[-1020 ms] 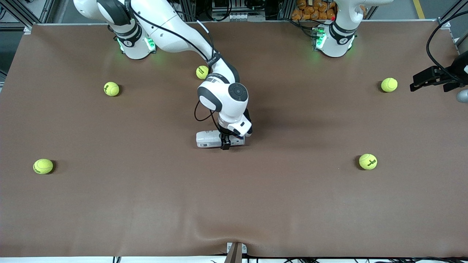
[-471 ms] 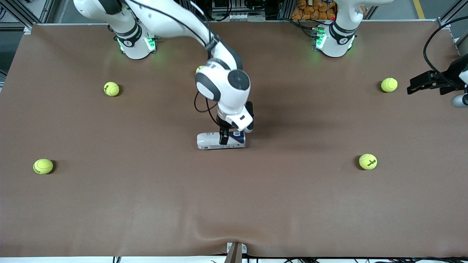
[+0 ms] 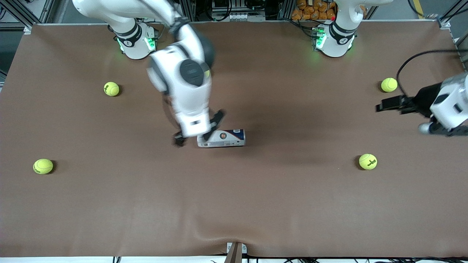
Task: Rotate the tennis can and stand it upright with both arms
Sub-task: 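Release the can and withdraw the right gripper while the left gripper approaches, then move the left gripper to the can's closed end and grasp it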
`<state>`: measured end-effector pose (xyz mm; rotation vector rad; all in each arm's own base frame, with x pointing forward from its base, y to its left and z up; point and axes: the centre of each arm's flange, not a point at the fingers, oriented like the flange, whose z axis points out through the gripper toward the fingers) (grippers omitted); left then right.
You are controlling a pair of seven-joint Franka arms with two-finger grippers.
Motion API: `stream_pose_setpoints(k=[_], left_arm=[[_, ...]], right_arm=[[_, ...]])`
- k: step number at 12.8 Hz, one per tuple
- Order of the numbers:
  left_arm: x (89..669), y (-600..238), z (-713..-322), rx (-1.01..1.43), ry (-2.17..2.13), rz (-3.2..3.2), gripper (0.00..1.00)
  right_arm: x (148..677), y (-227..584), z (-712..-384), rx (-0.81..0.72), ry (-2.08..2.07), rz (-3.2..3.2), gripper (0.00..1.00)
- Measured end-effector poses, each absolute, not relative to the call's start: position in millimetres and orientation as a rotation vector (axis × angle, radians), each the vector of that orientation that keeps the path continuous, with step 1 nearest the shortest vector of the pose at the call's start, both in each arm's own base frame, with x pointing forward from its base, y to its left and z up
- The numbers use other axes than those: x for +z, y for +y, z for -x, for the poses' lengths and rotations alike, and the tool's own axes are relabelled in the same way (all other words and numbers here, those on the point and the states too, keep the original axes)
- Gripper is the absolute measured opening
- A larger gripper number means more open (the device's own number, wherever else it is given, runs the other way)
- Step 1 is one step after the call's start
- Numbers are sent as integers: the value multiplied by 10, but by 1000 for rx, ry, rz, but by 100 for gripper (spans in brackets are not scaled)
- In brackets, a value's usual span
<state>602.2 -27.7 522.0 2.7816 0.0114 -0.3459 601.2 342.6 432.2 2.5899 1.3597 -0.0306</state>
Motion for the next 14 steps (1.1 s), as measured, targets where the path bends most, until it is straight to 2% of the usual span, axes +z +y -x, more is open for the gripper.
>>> stream_pose_setpoints(k=[3, 5, 7, 10, 14], left_arm=[[4597, -422, -6234, -449, 72, -2600, 100], [4329, -516, -6307, -492, 96, -2521, 100], [4178, -580, -6348, -513, 116, -2458, 100], [3816, -709, -6413, -532, 113, -2320, 100], [3320, -1032, -6345, -525, 20, -2254, 100]], right_arm=[[4593, 1695, -6622, -35, 953, -2908, 100], [4728, 623, -6674, -116, 725, -3042, 100], [5086, 134, -6501, -151, 612, -3088, 100], [5777, -232, -6115, -101, 491, -3127, 100], [6187, -564, -5625, -144, 155, -3200, 100]])
